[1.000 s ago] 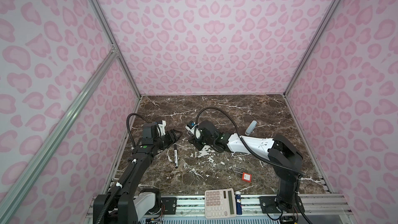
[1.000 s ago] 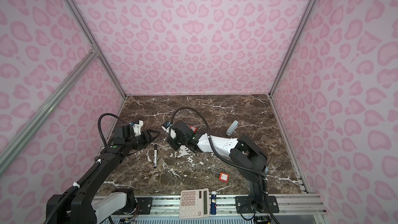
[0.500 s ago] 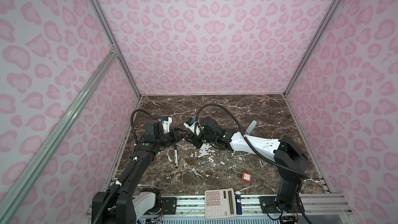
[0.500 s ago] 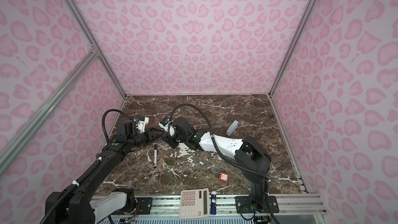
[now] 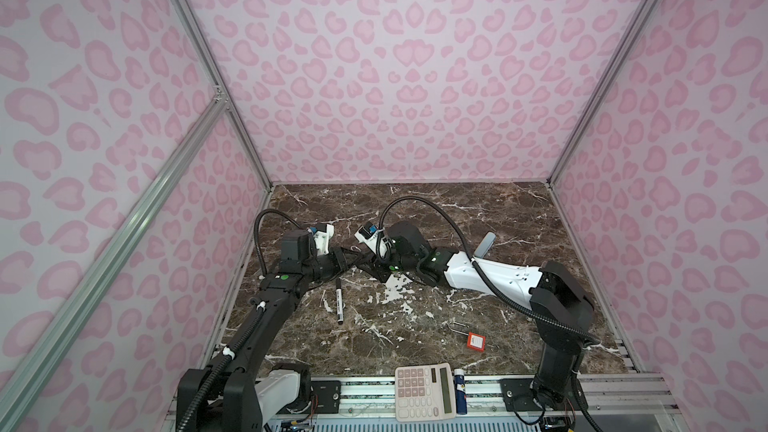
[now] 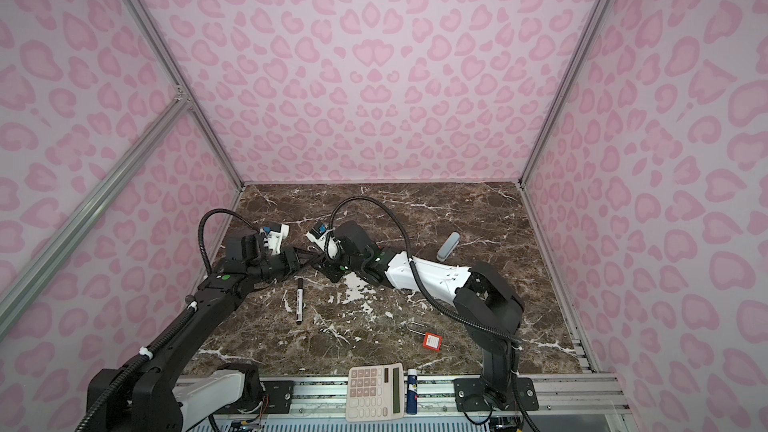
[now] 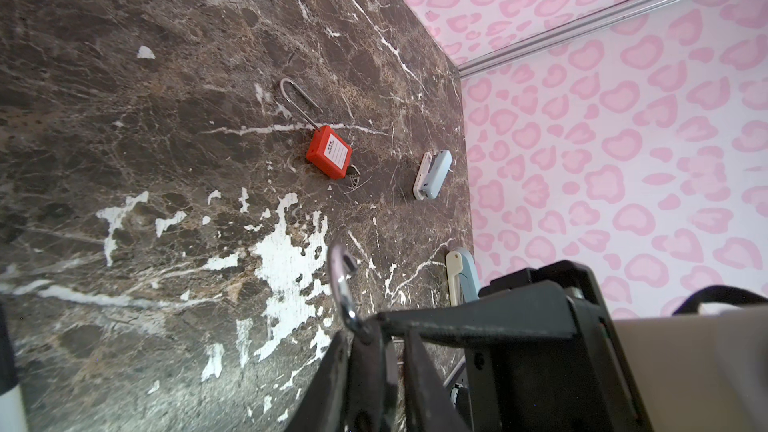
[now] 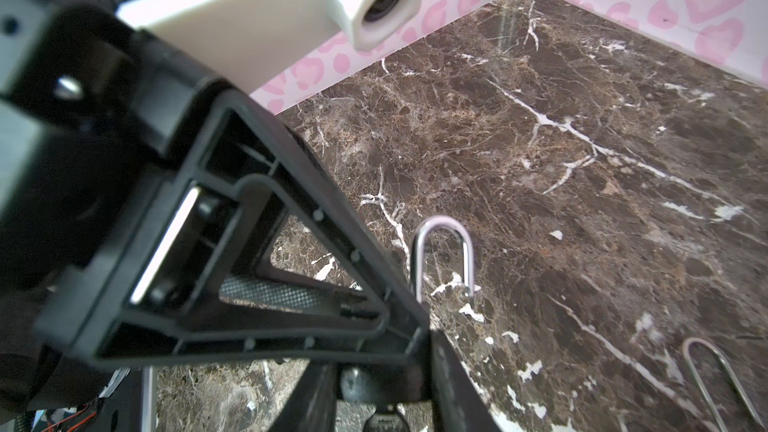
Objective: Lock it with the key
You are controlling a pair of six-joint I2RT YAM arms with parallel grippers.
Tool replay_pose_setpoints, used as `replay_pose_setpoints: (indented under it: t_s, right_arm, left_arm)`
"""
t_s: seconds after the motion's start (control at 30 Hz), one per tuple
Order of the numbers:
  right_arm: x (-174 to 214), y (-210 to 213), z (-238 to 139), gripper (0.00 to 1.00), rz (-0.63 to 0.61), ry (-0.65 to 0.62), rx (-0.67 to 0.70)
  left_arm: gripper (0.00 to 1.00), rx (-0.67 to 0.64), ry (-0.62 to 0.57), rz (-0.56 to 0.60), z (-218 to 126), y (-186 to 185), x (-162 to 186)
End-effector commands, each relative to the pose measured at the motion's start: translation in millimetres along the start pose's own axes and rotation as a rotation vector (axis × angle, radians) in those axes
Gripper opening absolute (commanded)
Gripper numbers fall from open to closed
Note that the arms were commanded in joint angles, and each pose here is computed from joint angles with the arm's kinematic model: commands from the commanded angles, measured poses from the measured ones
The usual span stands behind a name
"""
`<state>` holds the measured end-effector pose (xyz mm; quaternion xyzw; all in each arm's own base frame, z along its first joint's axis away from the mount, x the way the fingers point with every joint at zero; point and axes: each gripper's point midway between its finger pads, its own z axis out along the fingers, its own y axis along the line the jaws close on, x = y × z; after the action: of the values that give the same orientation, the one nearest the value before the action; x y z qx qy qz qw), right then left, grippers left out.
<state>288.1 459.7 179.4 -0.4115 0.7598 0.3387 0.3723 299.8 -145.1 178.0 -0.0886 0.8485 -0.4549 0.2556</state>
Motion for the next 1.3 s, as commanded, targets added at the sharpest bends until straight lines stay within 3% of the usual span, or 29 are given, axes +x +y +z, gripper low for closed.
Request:
replay_pose_setpoints:
  t_s: [0.0,0.17,0.37,0.5,0.63,0.83,1.07,1.27]
  right_arm:
    - [-14.4,4.9,-2.6,0.34,-0.022,-0.045,-0.022]
    - [-17.1,5.8,-4.9,0.38,-0.03,-0.052,-0.024]
    - [-22.3,0.6,-17.7,0.55,-0.01,-0.081,-0.02]
    - [-48.2,-14.9,-51.8,0.65,0.141,-0.225,-0.083]
    - [-80.5,-41.3,-102.0,0.66,0.367,-0.438,-0.172]
    - [-99.3,-69.1,-142.4,0.66,0.529,-0.525,-0.163]
    - [-119.9,-53.3,-171.9,0.65,0.568,-0.649,-0.286]
    - [-138.5,-29.7,-174.5,0.63,0.562,-0.705,-0.404]
  left_arm:
    - [0.19,0.039,-0.001,0.029,-0.5,-10.6,-3.2]
    - [0.04,0.047,-0.001,0.031,-0.9,-12.5,-3.2]
    - [0.04,0.061,-0.028,0.041,-3.8,-19.4,-9.3]
    - [0.04,0.122,-0.147,0.107,-15.8,-40.1,-26.4]
    - [0.04,0.22,-0.333,0.204,-42.6,-78.3,-52.9]
    - [0.04,0.421,-0.494,0.222,-68.1,-125.9,-81.6]
    - [0.04,0.585,-0.559,0.255,-82.5,-175.7,-92.6]
    - [0.04,0.68,-0.526,0.287,-86.2,-217.8,-88.7]
